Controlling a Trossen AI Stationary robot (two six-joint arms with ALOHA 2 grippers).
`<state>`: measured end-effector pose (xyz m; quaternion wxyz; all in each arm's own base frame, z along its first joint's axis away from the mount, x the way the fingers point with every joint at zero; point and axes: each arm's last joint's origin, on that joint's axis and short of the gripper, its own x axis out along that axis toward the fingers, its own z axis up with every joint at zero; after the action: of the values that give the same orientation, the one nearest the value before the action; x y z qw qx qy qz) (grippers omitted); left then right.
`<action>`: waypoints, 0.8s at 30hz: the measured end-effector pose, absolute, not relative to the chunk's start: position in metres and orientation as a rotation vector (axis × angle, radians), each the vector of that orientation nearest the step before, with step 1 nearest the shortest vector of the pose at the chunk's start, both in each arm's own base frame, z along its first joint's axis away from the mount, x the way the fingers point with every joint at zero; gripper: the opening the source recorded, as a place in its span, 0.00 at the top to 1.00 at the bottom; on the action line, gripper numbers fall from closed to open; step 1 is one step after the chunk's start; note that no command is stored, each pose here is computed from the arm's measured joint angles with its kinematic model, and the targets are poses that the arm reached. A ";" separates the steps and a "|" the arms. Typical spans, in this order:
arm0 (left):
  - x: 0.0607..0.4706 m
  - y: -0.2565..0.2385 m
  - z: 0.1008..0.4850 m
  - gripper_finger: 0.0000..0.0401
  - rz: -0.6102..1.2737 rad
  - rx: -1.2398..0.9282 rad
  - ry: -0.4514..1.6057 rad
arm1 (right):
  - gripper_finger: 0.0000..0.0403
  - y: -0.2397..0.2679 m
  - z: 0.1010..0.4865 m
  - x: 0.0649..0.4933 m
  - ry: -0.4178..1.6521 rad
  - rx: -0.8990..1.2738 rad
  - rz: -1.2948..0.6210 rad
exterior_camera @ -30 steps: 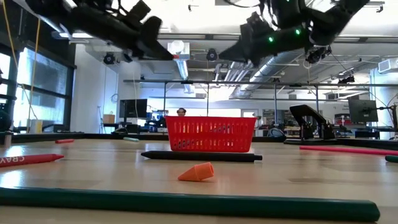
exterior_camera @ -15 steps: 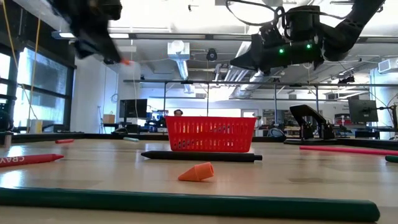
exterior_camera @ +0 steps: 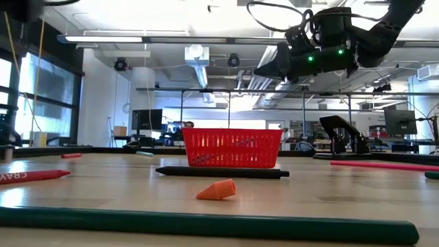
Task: Sort crayons/erasers/pens/pencils in bins
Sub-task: Put the orange eraser into the orange bin
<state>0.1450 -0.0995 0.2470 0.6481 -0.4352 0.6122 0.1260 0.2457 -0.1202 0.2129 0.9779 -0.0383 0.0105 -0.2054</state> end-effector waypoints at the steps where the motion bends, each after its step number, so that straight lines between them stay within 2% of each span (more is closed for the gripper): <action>1: 0.142 -0.105 0.244 1.00 0.291 -0.995 1.418 | 1.00 -0.120 0.213 0.246 0.021 -0.078 -0.414; 7: 0.125 -0.126 0.214 1.00 0.354 -0.976 1.548 | 1.00 -0.120 0.212 0.246 0.030 -0.091 -0.414; 18: 0.114 -0.133 0.179 1.00 0.384 -0.962 1.546 | 1.00 -0.120 0.213 0.246 0.024 -0.088 -0.414; 24: 0.116 -0.135 0.175 0.95 0.377 -0.968 1.546 | 1.00 -0.120 0.212 0.246 0.032 -0.085 -0.414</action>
<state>0.1156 -0.1355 0.1748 0.5968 -0.4169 0.6660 0.1625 0.2457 -0.1202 0.2121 0.9776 -0.0424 0.0158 -0.2053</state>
